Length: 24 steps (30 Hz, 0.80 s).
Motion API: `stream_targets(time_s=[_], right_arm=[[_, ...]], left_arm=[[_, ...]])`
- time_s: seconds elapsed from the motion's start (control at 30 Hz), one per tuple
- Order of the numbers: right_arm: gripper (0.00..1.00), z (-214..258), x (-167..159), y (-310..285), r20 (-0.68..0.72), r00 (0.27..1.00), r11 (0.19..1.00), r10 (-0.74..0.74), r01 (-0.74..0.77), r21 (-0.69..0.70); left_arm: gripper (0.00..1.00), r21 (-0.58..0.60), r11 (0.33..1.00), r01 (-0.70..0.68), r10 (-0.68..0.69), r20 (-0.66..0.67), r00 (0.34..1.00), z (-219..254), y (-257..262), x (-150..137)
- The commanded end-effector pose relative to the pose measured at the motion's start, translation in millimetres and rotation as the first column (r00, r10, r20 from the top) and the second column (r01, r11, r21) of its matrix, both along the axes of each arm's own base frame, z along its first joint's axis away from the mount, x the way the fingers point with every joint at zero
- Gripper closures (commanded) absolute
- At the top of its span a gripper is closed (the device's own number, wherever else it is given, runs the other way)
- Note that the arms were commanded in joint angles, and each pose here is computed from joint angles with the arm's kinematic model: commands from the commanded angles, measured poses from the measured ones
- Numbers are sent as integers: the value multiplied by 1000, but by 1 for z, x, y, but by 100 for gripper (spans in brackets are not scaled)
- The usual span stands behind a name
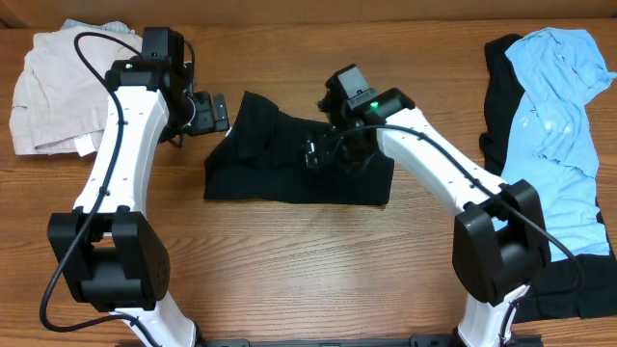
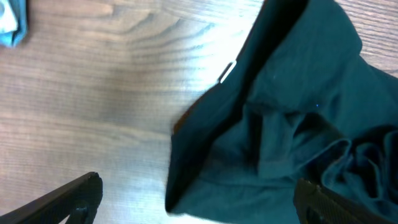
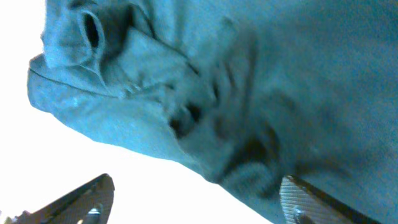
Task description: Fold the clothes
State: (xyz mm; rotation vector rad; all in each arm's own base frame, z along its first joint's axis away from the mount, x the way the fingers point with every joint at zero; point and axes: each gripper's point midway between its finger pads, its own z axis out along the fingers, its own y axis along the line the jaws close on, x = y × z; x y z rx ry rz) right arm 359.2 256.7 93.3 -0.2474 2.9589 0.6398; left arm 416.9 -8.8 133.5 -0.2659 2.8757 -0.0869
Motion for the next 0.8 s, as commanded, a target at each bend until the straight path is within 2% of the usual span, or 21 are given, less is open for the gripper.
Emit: stream_targets(time_s=[0.0,0.07,0.2,0.3,0.47,0.67,0.77], right_arm=[[7,40,15,-20,78,997,999,3,-6,35],[7,43,15,-35,77,997,1000,-5,4,15],[6,45,16,-81,44,996,996,-76,78,-49],[6,43,17,-101,14,993,991,-121,121,-62],[6,41,16,-124,-18,985,982,-170,168,-81],[7,40,17,-133,-21,982,978,-190,187,-97],[7,40,17,-133,-19,981,977,-191,188,-101]], left_arm=[[0,10,985,174,-173,-46,984,-30,-7,-10],[0,-10,972,233,-234,-56,971,-45,-12,-14],[0,-136,926,351,-360,-43,932,-84,-36,-20],[0,-187,912,364,-374,-21,927,-100,-46,-14],[0,-199,889,412,-415,28,909,-114,-53,0],[1,-243,863,443,-449,30,893,-130,-69,-1],[14,-246,863,442,-458,-9,889,-140,-71,-8]])
